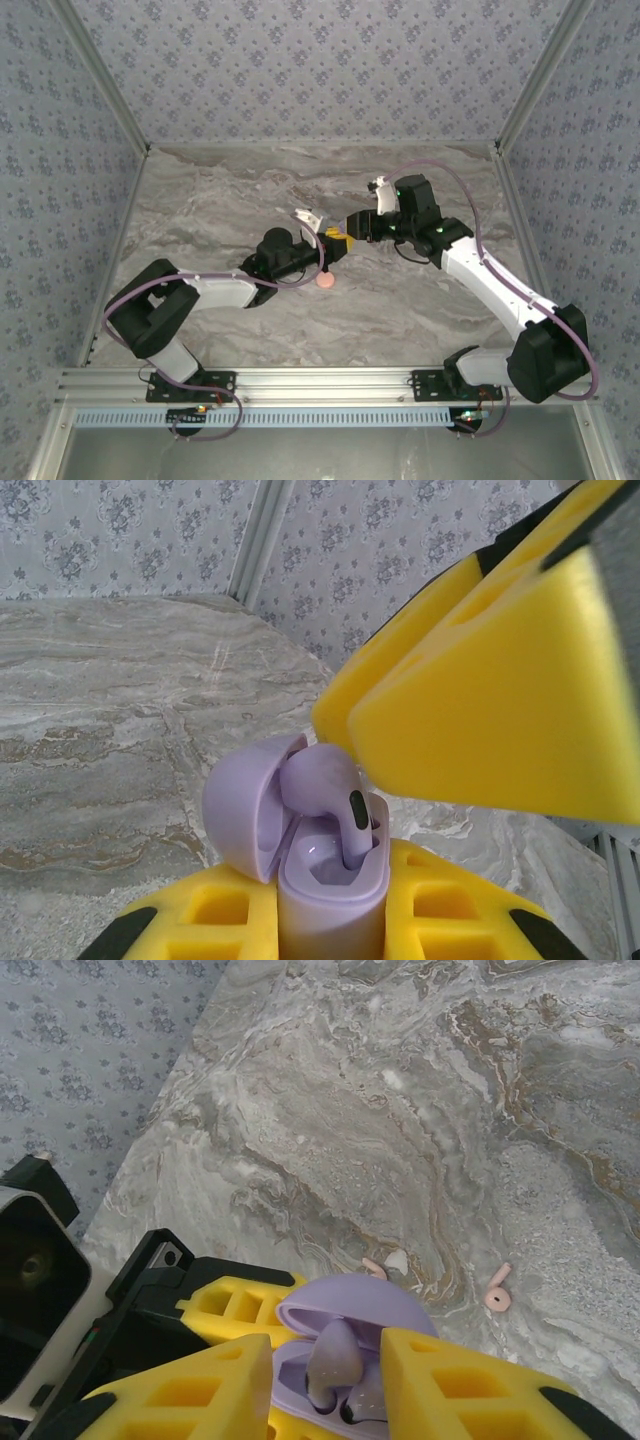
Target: Insert wireless bluetooth earbuds into charging case
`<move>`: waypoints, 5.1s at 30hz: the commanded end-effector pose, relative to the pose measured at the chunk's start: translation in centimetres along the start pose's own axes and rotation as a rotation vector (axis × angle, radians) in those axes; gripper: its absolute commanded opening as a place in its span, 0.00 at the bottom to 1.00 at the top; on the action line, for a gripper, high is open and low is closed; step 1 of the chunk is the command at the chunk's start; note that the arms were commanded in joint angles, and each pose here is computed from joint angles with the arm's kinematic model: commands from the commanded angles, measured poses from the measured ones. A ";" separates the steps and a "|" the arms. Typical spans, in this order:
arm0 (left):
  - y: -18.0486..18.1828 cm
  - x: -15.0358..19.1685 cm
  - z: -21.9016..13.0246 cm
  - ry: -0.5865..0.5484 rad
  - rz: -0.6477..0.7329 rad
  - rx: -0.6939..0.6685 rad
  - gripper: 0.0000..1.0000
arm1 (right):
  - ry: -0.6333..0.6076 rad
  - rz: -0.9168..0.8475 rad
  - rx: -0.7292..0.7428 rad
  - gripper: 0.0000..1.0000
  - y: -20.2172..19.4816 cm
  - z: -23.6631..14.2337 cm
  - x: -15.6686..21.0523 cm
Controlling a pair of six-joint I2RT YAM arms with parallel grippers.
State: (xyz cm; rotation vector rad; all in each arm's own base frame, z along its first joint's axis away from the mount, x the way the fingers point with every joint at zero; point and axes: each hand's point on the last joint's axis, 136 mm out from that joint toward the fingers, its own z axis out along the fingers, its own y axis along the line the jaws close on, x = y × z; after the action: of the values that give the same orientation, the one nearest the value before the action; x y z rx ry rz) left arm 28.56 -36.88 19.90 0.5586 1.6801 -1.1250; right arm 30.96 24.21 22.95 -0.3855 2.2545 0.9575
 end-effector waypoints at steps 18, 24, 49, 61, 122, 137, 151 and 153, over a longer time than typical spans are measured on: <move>-2.2 -3.2 -0.4 -0.057 0.092 0.055 0.10 | 0.074 -0.060 -0.029 0.39 2.0 0.5 -0.1; -1.3 -2.5 -0.4 -0.011 0.112 0.006 0.09 | 0.036 -0.082 0.011 0.44 2.0 -0.6 -0.9; -6.0 -6.5 -5.3 -0.040 0.208 0.310 0.08 | 0.119 0.069 -0.096 0.14 -2.6 0.0 -0.5; -5.8 -6.0 -4.7 -0.028 0.169 0.326 0.08 | 0.125 0.044 -0.287 0.13 1.2 0.1 -0.5; 27.5 4.4 7.4 0.644 -0.510 -0.583 0.22 | 0.158 0.141 0.396 0.23 -11.1 -2.6 3.4; 26.9 -2.1 2.5 0.586 -0.251 -0.744 0.67 | 0.193 0.145 0.394 0.27 -11.5 -2.0 4.2; 16.7 2.2 -3.0 0.709 -0.299 -0.565 0.49 | 0.385 0.160 0.270 0.30 -9.5 2.9 9.5; 15.1 3.7 -3.0 0.732 -0.317 -0.525 0.45 | 0.412 0.159 0.261 0.30 -9.1 3.6 10.4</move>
State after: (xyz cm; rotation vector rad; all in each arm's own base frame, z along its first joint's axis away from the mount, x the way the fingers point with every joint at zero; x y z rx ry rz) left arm 40.05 -26.26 10.61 0.3251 2.6457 -0.5655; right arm 30.40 19.24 10.32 -0.2864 2.7428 0.6469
